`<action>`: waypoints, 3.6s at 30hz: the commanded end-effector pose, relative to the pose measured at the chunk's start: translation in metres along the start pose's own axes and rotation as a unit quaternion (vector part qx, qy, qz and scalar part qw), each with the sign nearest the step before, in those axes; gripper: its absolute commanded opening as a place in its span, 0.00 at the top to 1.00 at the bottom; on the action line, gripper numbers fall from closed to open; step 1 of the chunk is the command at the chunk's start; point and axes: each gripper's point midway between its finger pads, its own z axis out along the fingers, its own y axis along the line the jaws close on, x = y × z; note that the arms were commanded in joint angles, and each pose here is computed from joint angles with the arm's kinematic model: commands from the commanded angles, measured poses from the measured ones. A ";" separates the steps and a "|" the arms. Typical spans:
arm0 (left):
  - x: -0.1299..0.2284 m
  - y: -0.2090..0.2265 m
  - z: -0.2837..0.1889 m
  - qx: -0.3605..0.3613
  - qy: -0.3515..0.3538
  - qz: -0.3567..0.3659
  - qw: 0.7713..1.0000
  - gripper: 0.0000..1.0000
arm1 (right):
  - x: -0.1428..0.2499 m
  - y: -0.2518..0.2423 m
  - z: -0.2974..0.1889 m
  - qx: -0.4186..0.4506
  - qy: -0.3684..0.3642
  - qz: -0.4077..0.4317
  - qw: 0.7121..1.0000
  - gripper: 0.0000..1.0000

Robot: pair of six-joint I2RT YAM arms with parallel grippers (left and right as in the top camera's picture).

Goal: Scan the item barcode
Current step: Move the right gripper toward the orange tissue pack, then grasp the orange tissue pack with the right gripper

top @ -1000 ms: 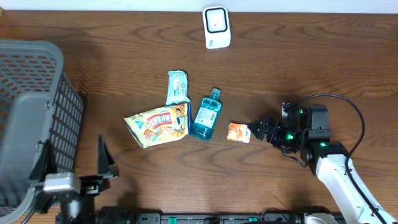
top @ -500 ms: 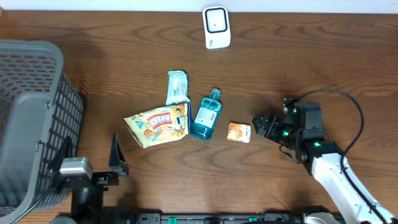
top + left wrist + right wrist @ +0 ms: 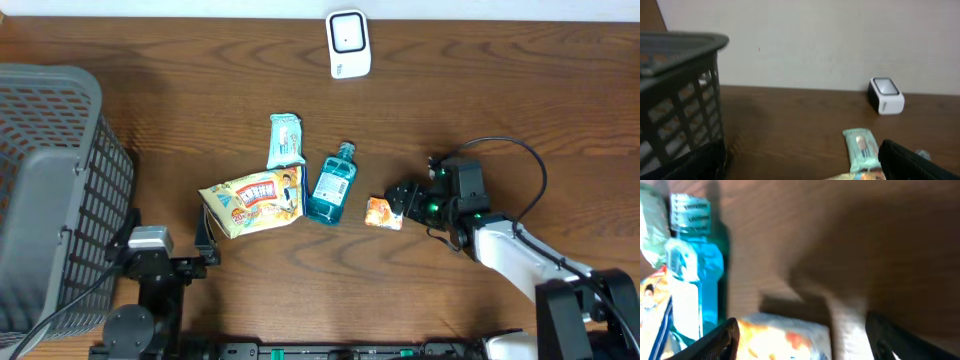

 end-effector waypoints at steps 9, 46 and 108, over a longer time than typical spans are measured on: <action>0.033 0.000 0.004 0.003 0.049 0.001 0.999 0.02 | 0.050 -0.012 0.017 0.007 0.094 0.030 0.995 0.57; 0.033 0.000 0.004 0.003 0.050 0.001 0.999 0.02 | 0.055 0.033 -0.018 -0.114 0.145 0.077 0.980 0.99; 0.033 0.000 0.004 0.003 0.050 0.001 0.999 0.02 | 0.087 0.099 -0.102 -0.174 0.323 0.402 0.839 0.99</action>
